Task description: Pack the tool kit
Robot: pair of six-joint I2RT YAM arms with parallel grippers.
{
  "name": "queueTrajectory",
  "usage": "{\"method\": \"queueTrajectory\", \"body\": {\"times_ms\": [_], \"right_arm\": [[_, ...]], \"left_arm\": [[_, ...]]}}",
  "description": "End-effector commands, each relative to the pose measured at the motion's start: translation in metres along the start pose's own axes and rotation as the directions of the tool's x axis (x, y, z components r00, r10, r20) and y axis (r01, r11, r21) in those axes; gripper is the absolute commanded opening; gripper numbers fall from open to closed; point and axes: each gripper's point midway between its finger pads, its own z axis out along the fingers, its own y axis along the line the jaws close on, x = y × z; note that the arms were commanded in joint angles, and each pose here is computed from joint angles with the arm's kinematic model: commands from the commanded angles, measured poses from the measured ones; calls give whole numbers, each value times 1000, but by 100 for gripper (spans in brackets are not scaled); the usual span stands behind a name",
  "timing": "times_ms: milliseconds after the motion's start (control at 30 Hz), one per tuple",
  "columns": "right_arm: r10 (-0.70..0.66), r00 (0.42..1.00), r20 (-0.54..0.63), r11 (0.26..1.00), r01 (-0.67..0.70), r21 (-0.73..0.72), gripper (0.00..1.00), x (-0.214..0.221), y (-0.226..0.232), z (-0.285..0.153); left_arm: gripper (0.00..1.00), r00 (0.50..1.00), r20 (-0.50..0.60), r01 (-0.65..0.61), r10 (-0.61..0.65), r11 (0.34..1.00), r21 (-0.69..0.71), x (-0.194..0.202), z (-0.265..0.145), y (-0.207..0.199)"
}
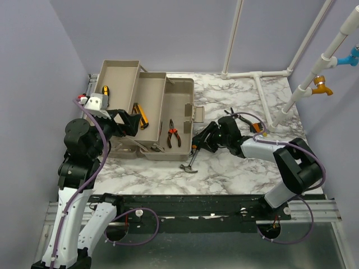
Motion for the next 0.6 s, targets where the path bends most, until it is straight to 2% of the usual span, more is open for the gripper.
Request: {"method": "queueTrajectory", "body": {"times_ms": [0, 400, 567], "right_arm": [[14, 1000, -17, 998, -15, -57, 58, 1, 18, 10], [59, 998, 0, 995, -59, 75, 54, 0, -13, 33], [90, 994, 67, 974, -102, 203, 59, -12, -31, 38]], "left_arm": [[98, 999, 53, -12, 9, 998, 62, -8, -2, -11], [98, 1000, 12, 5, -6, 997, 79, 11, 8, -9], [99, 1000, 7, 7, -7, 997, 82, 11, 9, -9]]}}
